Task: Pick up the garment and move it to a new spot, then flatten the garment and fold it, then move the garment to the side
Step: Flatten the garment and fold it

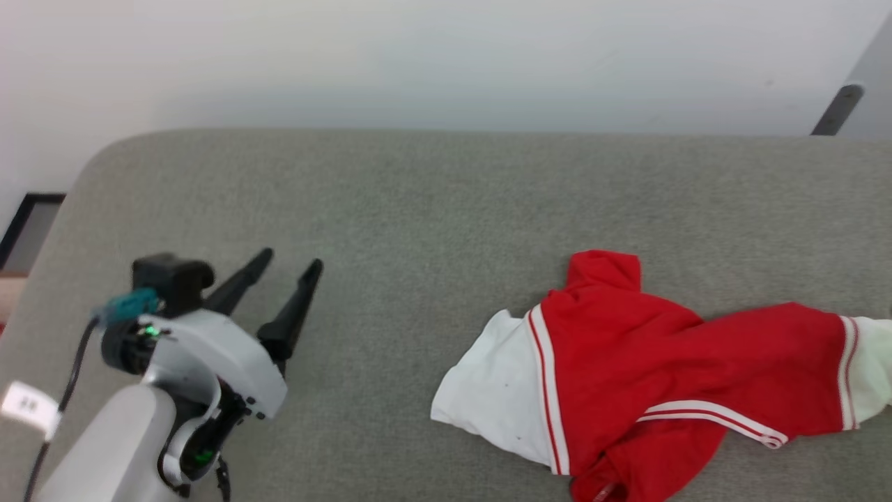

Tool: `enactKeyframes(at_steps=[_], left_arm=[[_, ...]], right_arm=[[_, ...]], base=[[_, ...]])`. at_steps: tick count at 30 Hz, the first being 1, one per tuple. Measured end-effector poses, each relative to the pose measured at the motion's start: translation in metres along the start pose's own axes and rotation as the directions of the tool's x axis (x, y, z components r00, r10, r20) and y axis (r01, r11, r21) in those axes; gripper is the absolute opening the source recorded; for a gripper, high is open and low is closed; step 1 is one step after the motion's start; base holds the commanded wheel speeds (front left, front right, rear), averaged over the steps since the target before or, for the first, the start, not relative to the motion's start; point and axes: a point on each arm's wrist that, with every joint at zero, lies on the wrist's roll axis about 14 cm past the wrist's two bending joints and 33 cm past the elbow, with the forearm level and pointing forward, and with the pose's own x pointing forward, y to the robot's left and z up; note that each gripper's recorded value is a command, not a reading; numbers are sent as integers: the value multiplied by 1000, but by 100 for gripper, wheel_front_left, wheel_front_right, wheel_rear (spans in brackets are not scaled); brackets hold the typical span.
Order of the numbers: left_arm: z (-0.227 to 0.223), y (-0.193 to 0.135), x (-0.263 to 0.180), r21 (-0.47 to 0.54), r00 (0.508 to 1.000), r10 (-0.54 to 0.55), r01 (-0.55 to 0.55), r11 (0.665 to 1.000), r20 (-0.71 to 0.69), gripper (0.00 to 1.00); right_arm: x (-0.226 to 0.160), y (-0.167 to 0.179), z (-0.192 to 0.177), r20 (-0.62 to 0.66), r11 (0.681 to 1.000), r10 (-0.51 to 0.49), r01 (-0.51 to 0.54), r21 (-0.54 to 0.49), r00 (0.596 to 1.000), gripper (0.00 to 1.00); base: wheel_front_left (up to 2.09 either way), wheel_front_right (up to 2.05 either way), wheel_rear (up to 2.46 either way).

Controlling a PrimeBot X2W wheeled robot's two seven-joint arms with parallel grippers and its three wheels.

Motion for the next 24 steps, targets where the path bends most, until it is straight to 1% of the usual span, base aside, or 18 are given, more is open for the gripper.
enactKeyframes(at_steps=[3,6,7,11,16,18,21,24], left_arm=[[0,-15,4,-36,996,-50,48,998,-73,100],[-2,-31,6,-72,982,-97,86,994,-163,100],[-4,-37,6,-94,974,-113,97,991,-196,100],[-9,-65,7,-129,930,-187,153,980,-315,100],[-24,-92,5,-159,854,-250,199,967,-456,100],[-35,-101,3,-182,814,-267,201,963,-516,100],[-58,-111,-2,-198,740,-276,195,961,-613,100],[-78,-112,-5,-193,682,-263,179,965,-682,100]], right_arm=[[-14,8,14,107,1000,18,-20,12,994,100],[-31,18,23,200,998,37,-44,34,979,100],[-37,21,27,239,998,42,-53,39,970,100],[-63,29,41,372,997,44,-66,45,927,100],[-89,38,40,461,994,34,-80,80,887,100],[-97,38,39,481,992,21,-77,97,876,100],[-107,40,35,495,990,7,-75,119,869,100],[-112,35,33,503,990,-15,-58,131,864,100]], base=[[0,0,0],[0,0,0],[0,0,0],[0,0,0],[0,0,0],[0,0,0],[0,0,0],[0,0,0]])
